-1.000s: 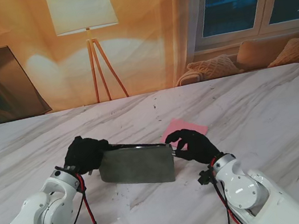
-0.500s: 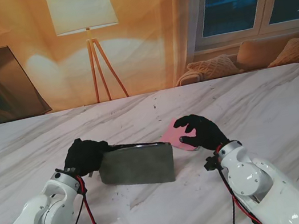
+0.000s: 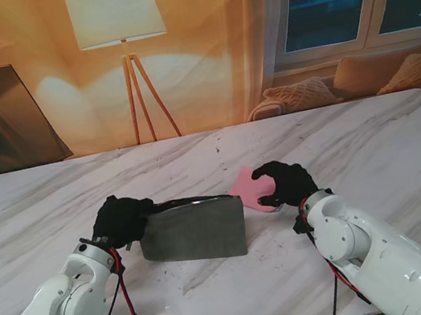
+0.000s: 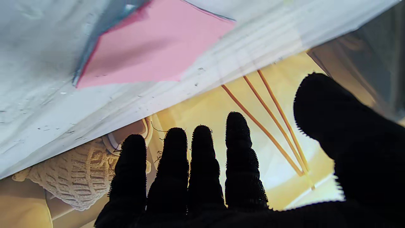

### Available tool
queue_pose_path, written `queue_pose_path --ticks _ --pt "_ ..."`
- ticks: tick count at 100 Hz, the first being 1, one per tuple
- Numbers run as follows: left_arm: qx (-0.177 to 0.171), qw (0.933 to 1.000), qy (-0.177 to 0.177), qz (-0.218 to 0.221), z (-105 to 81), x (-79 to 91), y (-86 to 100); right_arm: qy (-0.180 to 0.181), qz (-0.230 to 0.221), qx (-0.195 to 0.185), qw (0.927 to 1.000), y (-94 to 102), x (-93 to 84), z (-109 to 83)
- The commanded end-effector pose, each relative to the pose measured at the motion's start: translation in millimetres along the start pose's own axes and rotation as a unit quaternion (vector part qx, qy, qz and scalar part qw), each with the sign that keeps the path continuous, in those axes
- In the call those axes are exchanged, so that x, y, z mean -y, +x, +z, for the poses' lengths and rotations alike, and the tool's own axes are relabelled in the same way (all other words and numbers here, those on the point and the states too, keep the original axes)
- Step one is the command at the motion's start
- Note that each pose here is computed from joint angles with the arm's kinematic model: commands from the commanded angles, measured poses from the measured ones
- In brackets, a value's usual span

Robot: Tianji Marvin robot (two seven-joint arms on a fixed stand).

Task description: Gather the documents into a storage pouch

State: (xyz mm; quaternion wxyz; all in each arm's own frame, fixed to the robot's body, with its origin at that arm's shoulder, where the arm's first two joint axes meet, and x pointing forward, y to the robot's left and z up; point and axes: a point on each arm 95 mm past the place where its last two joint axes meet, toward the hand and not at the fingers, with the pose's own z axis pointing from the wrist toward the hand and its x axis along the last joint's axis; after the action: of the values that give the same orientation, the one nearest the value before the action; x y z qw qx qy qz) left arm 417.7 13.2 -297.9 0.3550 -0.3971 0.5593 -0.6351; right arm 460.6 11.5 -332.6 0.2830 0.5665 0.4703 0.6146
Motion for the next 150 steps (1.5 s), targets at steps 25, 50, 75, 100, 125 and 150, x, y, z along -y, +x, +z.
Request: queue_pose_path --ticks 25,50,75,100,125,150 --pt "-0.003 1.0000 -0.006 -0.006 -1.2 -4.5 5.6 0.034 -0.088 0.028 0.9951 -18.1 26.5 15.7" --pt "-0.003 1.0000 -0.004 -0.007 -2.5 -4.5 6.4 0.036 -0.121 0.035 0.9913 -26.2 38.9 22.2" --pt "-0.007 0.9999 -0.001 -0.011 -2.1 -4.8 7.3 0.037 -0.151 0.042 0.9869 -32.6 46.3 23.8" --pt "-0.009 0.9999 -0.002 -0.014 -2.1 -4.7 7.9 0.044 -0.166 0.061 0.9833 -38.3 52.4 26.8" --pt "-0.010 0.9998 -0.002 -0.015 -2.0 -4.9 8.4 0.045 -0.172 0.087 0.9802 -42.8 57.8 29.5" --pt "-0.012 0.9998 0.000 -0.016 -2.2 -5.1 9.4 0.041 -0.175 0.095 0.9790 -44.7 60.9 33.6"
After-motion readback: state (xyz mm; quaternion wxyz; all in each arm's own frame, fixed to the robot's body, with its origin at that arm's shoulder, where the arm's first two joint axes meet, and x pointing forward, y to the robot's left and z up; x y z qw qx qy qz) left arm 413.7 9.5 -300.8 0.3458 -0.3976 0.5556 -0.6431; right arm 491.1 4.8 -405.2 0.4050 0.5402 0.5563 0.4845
